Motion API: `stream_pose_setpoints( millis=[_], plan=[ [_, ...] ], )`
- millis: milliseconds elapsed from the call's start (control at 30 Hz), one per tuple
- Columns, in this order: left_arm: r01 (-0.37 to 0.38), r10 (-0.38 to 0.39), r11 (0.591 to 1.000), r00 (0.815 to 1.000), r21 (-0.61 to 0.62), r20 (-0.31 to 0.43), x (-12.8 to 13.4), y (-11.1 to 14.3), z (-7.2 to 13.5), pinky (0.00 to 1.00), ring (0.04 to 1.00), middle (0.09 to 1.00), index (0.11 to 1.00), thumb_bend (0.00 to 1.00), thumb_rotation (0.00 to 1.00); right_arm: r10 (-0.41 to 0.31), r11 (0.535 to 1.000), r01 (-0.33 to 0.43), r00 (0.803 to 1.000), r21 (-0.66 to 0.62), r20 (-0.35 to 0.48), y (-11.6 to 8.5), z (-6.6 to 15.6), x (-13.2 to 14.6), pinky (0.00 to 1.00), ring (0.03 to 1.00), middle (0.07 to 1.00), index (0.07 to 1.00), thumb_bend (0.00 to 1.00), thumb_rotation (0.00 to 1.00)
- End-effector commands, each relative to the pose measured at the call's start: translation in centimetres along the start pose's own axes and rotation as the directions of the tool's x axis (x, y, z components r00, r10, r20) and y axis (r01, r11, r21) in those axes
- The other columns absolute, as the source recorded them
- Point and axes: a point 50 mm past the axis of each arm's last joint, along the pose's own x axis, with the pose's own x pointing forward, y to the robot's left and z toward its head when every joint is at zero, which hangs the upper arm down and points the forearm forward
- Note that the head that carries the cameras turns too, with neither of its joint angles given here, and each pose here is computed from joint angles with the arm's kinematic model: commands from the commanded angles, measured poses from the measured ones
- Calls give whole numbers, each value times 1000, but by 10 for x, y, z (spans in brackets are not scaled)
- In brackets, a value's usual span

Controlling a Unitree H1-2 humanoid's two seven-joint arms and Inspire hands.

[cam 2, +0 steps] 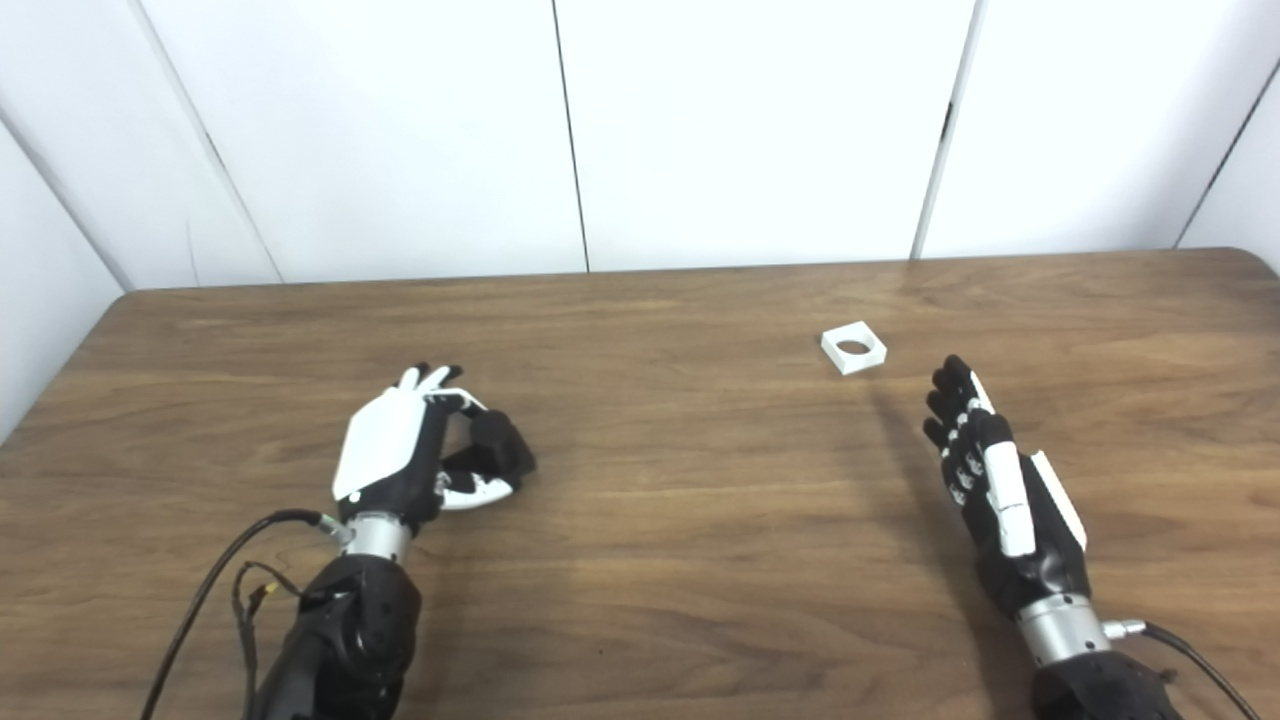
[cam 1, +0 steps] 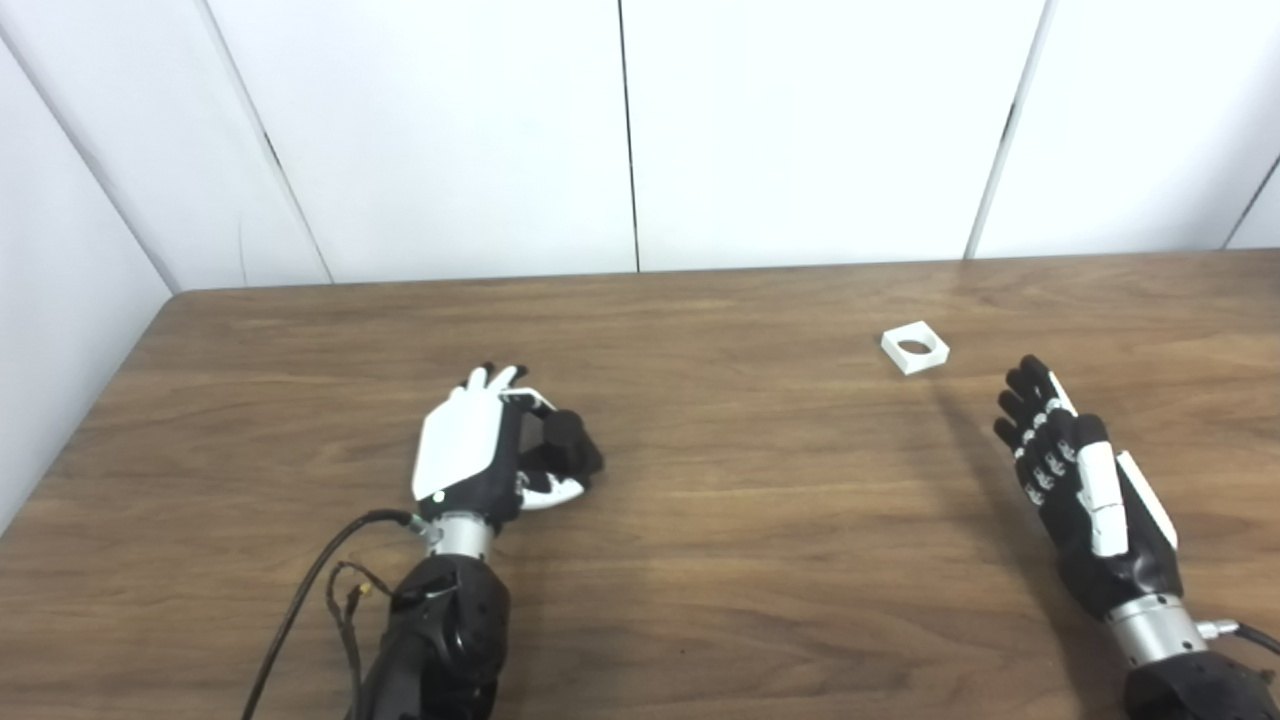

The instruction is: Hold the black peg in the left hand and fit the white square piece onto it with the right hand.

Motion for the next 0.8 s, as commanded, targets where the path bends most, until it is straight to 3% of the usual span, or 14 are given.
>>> stream_pose_setpoints(
  millis=[0, 267, 767],
  plan=[
    [-46, 45, 999, 997, 9, 62, 0, 14, 19, 972, 1000, 934, 490, 522, 62, -11, 998, 17, 996, 68, -93, 18, -30, -19, 1000, 1000, 1000, 1000, 599, 1000],
    [20, -18, 1000, 989, -12, 148, -15, -2, 38, 949, 1000, 928, 490, 520, 64, -15, 997, 22, 995, 69, -102, 18, -29, -21, 1000, 1000, 1000, 1000, 613, 1000],
    [121, -102, 991, 965, -62, 241, -45, -25, 60, 939, 1000, 918, 491, 519, 68, -11, 997, 19, 994, 73, -106, 18, -27, -26, 1000, 1000, 1000, 1000, 599, 1000]
  ],
)
